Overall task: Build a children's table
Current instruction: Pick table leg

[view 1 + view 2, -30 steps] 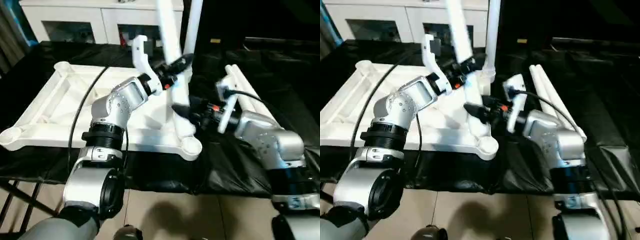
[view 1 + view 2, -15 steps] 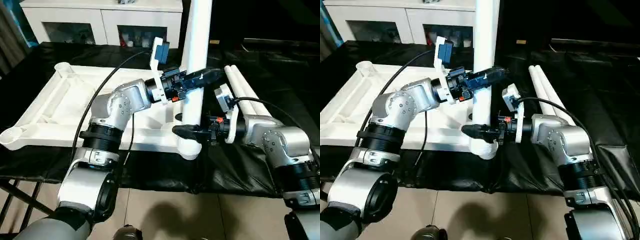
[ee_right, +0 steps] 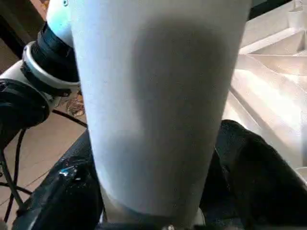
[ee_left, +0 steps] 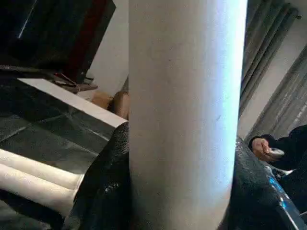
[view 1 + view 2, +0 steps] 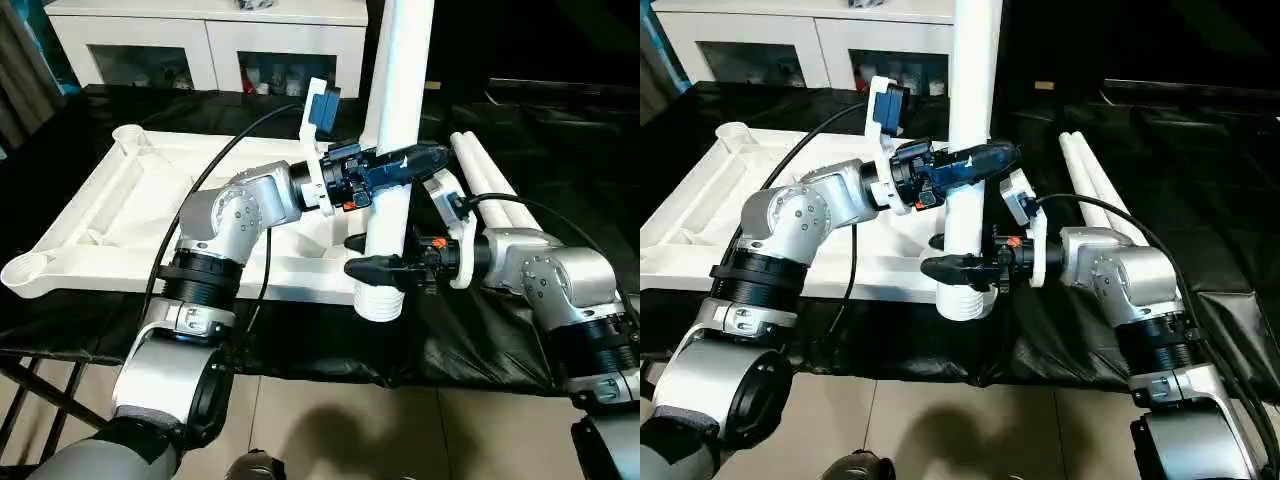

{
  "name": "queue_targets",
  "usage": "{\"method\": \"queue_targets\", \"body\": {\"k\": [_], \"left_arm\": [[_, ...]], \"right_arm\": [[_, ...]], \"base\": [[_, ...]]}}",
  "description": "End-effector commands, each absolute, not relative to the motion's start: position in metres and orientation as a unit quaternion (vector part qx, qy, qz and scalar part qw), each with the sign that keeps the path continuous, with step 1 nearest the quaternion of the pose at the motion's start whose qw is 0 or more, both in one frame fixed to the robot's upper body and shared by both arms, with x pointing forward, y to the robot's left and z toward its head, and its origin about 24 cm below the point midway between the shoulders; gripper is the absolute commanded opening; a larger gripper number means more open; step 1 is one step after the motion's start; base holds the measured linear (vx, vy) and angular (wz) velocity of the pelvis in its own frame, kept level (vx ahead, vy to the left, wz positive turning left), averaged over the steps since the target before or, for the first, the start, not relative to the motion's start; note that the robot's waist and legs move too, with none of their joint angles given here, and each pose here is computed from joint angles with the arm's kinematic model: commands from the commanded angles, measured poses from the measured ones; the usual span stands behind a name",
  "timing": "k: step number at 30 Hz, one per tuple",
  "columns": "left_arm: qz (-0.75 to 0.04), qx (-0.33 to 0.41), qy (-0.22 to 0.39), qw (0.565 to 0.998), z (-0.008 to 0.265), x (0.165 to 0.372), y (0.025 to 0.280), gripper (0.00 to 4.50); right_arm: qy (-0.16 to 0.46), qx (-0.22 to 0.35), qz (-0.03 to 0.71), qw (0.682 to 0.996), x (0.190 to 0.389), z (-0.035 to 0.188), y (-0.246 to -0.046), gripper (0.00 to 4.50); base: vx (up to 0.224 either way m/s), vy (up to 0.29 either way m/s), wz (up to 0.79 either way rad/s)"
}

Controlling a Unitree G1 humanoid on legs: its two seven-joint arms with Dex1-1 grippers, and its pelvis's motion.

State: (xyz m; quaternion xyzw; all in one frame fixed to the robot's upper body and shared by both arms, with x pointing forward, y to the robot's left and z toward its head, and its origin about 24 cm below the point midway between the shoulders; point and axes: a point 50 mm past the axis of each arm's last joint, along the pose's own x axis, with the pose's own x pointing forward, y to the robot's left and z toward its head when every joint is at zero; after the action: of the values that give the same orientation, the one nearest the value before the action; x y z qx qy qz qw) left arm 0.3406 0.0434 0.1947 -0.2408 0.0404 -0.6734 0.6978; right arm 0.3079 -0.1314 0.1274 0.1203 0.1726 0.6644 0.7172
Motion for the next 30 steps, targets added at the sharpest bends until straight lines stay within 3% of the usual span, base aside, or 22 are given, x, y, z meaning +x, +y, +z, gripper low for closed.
{"method": "queue_targets", "body": {"k": [1,10,12,16,22,23,28,30], "left_arm": [[-0.688,-0.232,0.036,0.687,0.199,0.336,0.041,1.86],[-0.686,-0.224,0.045,0.691,0.199,0.336,0.039,1.86],[-0.685,-0.226,0.047,0.691,0.200,0.337,0.040,2.42],[-0.663,-0.226,0.020,0.714,0.204,0.343,0.042,2.56],[-0.572,-0.247,-0.090,0.777,0.224,0.356,0.049,2.56],[-0.543,-0.242,-0.108,0.797,0.230,0.360,0.052,2.56],[-0.498,-0.257,-0.144,0.816,0.241,0.371,0.065,2.56],[-0.505,-0.226,-0.141,0.821,0.238,0.374,0.074,2.56]], "right_arm": [[0.176,0.108,0.662,0.721,0.310,0.131,-0.134,3.04],[0.178,0.101,0.656,0.727,0.310,0.127,-0.132,2.29],[0.176,0.099,0.652,0.731,0.311,0.126,-0.131,2.17],[0.166,0.100,0.634,0.749,0.313,0.124,-0.130,1.95],[0.138,0.121,0.618,0.764,0.313,0.123,-0.129,1.93],[0.126,0.127,0.605,0.776,0.314,0.122,-0.128,1.93],[0.098,0.131,0.542,0.825,0.320,0.115,-0.129,1.93],[0.079,0.127,0.483,0.863,0.327,0.110,-0.133,1.93]], "base": [[0.000,0.000,0.00],[0.000,0.000,0.00],[0.000,0.000,0.00],[0.000,0.000,0.00],[0.000,0.000,0.00],[0.000,0.000,0.00],[0.000,0.000,0.00],[0.000,0.000,0.00]]}}
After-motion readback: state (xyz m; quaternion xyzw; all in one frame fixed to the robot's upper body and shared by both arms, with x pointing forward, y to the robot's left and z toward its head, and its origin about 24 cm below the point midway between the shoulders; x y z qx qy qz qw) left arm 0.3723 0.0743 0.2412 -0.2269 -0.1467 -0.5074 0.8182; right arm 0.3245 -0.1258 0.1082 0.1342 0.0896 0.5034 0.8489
